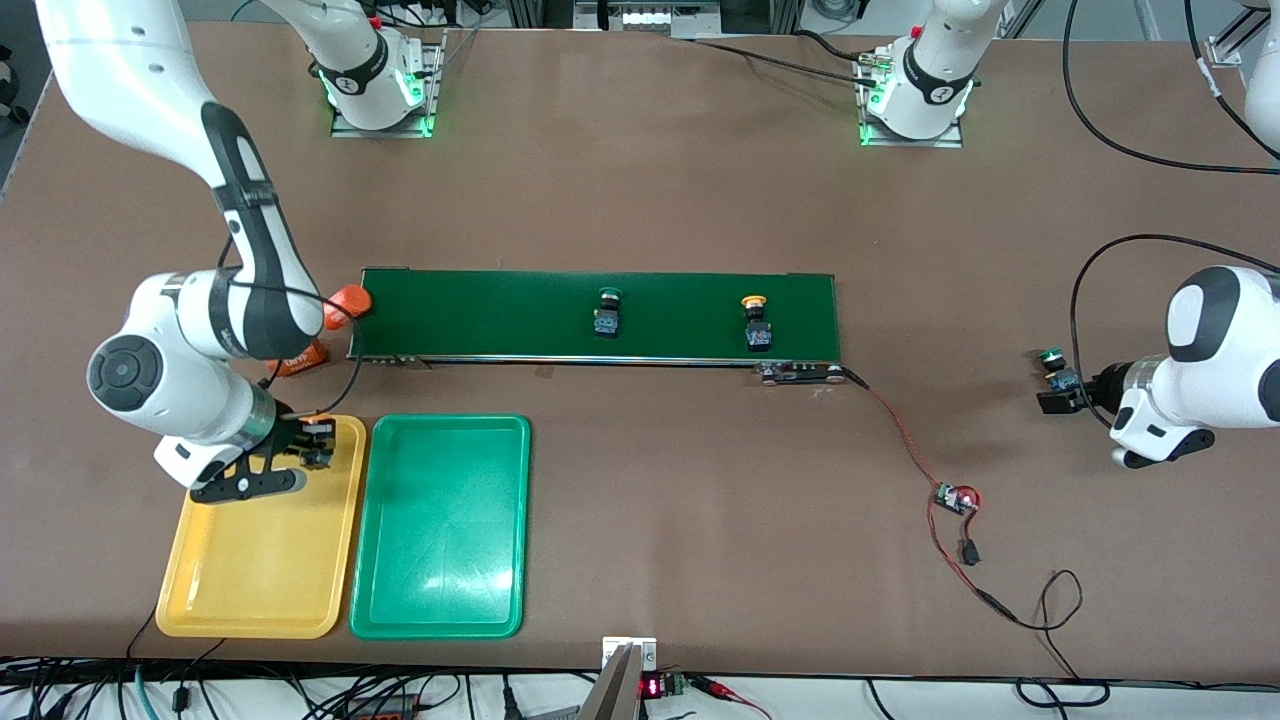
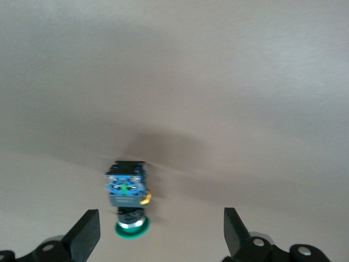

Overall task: Sort buttons by color to trays
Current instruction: 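Carry the orange-capped button with the right gripper into the yellow tray, then open the right gripper and move it back to the belt end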

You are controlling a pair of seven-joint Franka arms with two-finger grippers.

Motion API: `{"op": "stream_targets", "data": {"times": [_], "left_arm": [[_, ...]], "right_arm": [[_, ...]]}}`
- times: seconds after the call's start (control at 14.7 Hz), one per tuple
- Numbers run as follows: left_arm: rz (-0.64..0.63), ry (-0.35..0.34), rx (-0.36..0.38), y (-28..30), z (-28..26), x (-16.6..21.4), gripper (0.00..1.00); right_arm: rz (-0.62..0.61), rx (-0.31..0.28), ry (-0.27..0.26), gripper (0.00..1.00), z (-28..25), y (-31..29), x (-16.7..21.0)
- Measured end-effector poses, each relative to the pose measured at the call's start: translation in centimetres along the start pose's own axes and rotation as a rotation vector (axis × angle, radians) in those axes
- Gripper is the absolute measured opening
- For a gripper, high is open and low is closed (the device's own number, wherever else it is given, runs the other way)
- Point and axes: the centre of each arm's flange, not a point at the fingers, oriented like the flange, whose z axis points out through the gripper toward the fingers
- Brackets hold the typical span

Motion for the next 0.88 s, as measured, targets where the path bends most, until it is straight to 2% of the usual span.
{"op": "stream_targets", "data": {"times": [0.14,0.27,0.48,0.61,0.88], "left_arm": [[0.017,-0.008,0.006,-1.2,0.6,0.1,1.00],[0.031,-0.014,0.005,-2.1,0.9,0.2,1.00],[0.040,-0.034,-0.008,-3.1,2.3,0.3,1.00],[0.044,-0.037,-0.030,-3.3,4.1,0.2,1.00],[0.053,-0.044,-0.050,-3.0,6.1,-0.2,1.00]], "right_arm": [[-0.025,-0.023,0.046,0.33,2.2,1.5,0.5],[-0.047,-0.060,0.053,0.33,3.9,2.8,1.0],[-0.052,-0.072,0.051,0.34,5.0,3.9,1.3],[-0.051,-0.073,0.054,0.47,4.9,4.0,1.4],[-0.053,-0.070,0.045,0.84,4.9,3.8,1.4]]}}
